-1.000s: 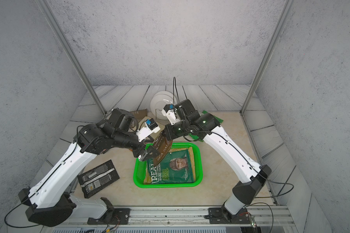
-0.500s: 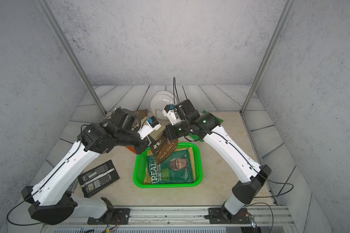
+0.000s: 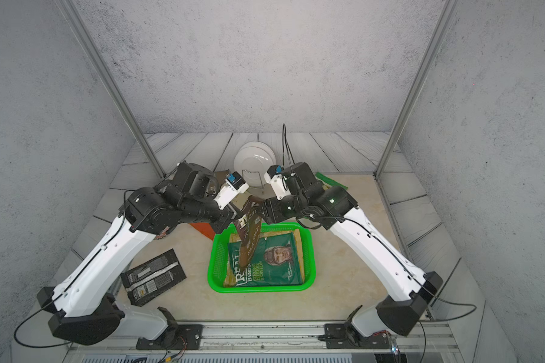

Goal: Put the potato chips into the basket
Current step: Place the potato chip in the basket.

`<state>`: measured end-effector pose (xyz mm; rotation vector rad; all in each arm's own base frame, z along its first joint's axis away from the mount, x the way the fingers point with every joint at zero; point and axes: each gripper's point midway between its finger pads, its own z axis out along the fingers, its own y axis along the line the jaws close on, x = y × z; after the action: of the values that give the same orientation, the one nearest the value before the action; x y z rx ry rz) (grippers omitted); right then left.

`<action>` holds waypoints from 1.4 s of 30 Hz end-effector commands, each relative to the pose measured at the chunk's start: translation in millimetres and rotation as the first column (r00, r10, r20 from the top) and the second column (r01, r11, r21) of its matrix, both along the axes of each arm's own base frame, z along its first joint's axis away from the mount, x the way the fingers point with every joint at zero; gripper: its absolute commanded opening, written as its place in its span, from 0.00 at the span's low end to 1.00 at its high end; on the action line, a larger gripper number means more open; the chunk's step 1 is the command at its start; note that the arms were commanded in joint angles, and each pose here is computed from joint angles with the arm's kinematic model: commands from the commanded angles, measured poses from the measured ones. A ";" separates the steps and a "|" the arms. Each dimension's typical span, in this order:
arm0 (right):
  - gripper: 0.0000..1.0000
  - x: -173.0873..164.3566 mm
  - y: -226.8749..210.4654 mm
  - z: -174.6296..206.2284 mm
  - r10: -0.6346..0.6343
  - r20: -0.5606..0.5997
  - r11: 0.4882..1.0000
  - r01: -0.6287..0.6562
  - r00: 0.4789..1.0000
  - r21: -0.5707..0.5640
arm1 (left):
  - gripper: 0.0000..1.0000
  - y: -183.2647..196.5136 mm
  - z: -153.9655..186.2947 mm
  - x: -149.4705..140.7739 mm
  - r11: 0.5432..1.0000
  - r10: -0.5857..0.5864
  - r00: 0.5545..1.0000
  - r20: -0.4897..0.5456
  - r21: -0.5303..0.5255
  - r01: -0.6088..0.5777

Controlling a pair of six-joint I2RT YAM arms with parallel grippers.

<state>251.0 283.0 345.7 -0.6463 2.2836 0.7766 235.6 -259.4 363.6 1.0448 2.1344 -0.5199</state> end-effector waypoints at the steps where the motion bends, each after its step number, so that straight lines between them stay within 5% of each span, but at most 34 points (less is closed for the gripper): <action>1: 0.77 -14.1 -14.6 31.1 -0.034 0.106 0.992 0.020 0.994 0.128 | 0.00 0.0 27.3 14.3 0.993 0.081 0.995 0.052 -0.088 -0.076; 12: 0.79 -45.9 -10.9 -21.8 0.035 0.080 0.981 -0.049 0.996 0.188 | 0.00 -1.1 45.8 35.5 0.947 0.234 0.972 0.006 -0.229 -0.227; 23: 0.81 -49.4 32.6 -69.7 0.004 0.197 0.992 -0.028 0.980 0.120 | 0.00 -1.0 58.8 44.5 0.880 0.329 0.943 -0.054 -0.344 -0.327; 42: 0.77 -4.2 47.7 -111.8 -0.132 0.346 0.991 0.130 0.929 0.028 | 0.00 1.9 74.8 36.8 0.849 0.302 0.950 -0.075 -0.433 -0.304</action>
<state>237.7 328.9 236.1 -0.5848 2.0030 0.6005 274.3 -258.9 415.3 0.4572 2.0829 -0.7488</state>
